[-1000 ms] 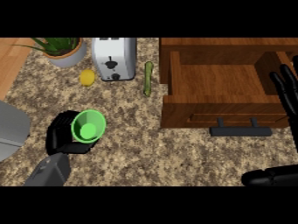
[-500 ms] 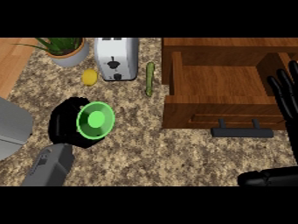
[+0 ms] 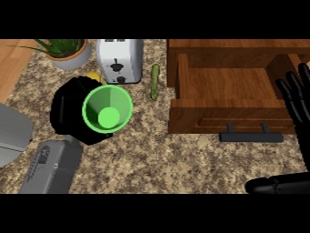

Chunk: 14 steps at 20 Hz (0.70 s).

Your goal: Pick up the cup, place it into the drawer and close the drawer

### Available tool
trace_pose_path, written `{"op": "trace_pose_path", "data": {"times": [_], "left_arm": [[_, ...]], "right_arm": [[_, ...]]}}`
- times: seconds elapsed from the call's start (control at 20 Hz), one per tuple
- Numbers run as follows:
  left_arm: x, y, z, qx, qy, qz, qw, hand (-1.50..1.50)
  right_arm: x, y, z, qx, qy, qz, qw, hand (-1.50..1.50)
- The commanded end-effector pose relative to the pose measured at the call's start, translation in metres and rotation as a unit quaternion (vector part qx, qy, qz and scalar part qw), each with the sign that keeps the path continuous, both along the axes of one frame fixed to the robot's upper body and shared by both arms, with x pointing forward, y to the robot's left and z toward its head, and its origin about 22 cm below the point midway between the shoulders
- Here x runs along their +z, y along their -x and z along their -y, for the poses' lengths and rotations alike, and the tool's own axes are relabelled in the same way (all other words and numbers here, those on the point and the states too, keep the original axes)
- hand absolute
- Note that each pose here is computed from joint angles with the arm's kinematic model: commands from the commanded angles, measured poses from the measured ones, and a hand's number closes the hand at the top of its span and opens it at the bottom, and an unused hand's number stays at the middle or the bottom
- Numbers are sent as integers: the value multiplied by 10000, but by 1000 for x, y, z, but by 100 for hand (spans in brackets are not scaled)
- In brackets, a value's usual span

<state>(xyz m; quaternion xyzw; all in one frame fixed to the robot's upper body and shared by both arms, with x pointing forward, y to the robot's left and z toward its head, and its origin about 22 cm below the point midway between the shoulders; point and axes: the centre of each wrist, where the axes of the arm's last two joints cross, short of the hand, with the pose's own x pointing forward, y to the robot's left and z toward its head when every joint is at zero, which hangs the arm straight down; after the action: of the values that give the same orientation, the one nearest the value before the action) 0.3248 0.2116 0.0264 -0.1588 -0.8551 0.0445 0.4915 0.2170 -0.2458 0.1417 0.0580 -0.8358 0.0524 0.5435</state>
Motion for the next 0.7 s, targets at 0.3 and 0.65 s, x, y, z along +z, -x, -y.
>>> {"op": "trace_pose_path", "data": {"times": [0.3, 0.65], "left_arm": [[108, -24, 67, -161, -144, 216, 9995, 150], [132, -57, 103, 1, -526, 233, 9983, 150]], "right_arm": [[13, -11, 13, -74, 17, 63, 10000, -150], [16, -10, -1, 29, 66, 77, 9999, -150]]}}
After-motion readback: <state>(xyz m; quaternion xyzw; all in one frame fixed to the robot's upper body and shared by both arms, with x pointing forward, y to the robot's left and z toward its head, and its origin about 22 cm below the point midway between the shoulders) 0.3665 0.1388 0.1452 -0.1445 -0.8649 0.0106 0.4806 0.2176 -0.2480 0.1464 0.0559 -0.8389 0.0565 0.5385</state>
